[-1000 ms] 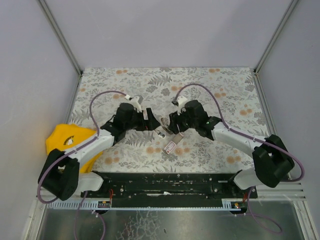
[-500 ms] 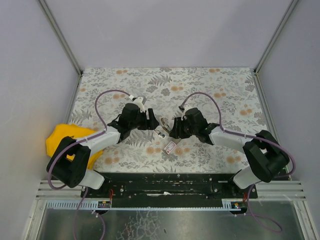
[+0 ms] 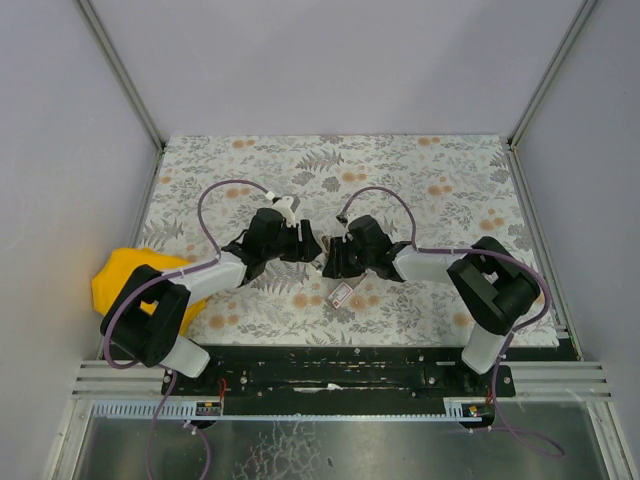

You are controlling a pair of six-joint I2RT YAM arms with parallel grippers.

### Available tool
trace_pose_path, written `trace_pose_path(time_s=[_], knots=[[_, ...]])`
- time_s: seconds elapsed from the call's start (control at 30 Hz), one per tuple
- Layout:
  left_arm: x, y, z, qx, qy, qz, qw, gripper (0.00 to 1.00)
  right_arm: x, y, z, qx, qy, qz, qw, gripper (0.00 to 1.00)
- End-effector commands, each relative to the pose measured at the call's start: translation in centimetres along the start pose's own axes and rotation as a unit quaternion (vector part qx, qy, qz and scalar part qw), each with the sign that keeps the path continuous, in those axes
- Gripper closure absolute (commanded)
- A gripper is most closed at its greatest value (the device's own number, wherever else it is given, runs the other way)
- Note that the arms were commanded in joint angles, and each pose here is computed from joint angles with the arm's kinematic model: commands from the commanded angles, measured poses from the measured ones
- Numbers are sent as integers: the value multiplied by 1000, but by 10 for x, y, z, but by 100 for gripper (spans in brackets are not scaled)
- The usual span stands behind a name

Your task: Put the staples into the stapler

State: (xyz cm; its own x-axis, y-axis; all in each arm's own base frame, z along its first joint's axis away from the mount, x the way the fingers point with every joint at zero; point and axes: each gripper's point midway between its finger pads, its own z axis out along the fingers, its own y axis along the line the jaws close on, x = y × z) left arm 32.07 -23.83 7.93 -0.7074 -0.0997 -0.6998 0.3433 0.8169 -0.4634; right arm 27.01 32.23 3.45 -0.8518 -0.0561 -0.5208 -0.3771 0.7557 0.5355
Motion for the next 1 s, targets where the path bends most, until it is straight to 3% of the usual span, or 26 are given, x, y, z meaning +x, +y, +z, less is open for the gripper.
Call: trace_pose_path(time_s=[0.0, 0.3, 0.63, 0.97], knots=[[-13, -18, 4, 31, -27, 28, 999, 39, -15, 14, 8, -14, -15, -7, 1000, 58], [8, -47, 2, 70, -10, 27, 997, 39, -4, -4, 18, 16, -4, -14, 1000, 59], [15, -62, -4, 101, -9, 29, 994, 39, -6, -9, 1, 30, -18, -40, 999, 57], [35, -74, 0, 142, 17, 6, 990, 49, -4, -9, 5, 21, -18, -51, 998, 61]])
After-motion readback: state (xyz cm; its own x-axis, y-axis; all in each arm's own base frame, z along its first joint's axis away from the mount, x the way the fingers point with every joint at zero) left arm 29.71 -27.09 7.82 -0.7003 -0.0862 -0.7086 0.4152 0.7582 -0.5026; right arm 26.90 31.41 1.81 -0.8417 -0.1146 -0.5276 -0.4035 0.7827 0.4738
